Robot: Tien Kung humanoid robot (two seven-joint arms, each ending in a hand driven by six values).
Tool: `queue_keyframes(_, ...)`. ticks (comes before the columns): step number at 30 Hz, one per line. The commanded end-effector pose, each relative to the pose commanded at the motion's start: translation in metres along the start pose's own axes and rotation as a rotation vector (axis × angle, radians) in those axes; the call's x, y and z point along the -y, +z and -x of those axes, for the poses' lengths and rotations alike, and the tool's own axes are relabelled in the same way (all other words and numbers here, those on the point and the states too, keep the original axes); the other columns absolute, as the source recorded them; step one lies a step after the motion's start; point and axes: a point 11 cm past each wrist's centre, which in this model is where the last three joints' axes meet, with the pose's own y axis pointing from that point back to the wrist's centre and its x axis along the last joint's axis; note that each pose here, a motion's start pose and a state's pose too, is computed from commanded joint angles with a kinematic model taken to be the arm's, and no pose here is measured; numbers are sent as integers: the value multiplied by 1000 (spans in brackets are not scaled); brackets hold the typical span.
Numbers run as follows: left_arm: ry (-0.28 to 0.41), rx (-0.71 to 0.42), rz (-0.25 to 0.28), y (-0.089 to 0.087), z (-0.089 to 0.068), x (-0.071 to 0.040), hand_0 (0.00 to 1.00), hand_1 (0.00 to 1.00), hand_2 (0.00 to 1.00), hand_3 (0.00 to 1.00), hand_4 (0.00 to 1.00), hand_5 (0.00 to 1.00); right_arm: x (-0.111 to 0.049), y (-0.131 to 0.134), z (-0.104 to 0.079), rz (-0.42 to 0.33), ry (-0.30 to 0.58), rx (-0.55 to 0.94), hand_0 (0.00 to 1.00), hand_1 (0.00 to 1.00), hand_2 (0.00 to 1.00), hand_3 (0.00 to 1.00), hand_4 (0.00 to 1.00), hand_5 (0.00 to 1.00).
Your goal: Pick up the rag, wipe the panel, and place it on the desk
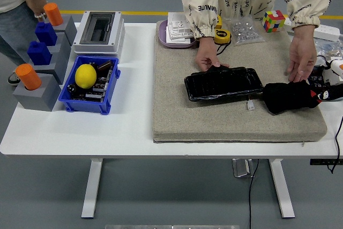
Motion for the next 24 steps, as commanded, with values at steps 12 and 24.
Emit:
queue_keyframes(12, -4, 0, 0, 0, 2, 0, 651, 697, 746, 566, 599, 477, 0, 2, -4, 6, 8, 7, 781, 736, 824, 832, 998, 450)
queue_keyframes(24, -3, 1, 1, 0, 1, 0, 651, 697, 746, 566, 600, 477, 0, 8, -5, 23, 8, 5, 782, 734, 824, 831, 998, 449)
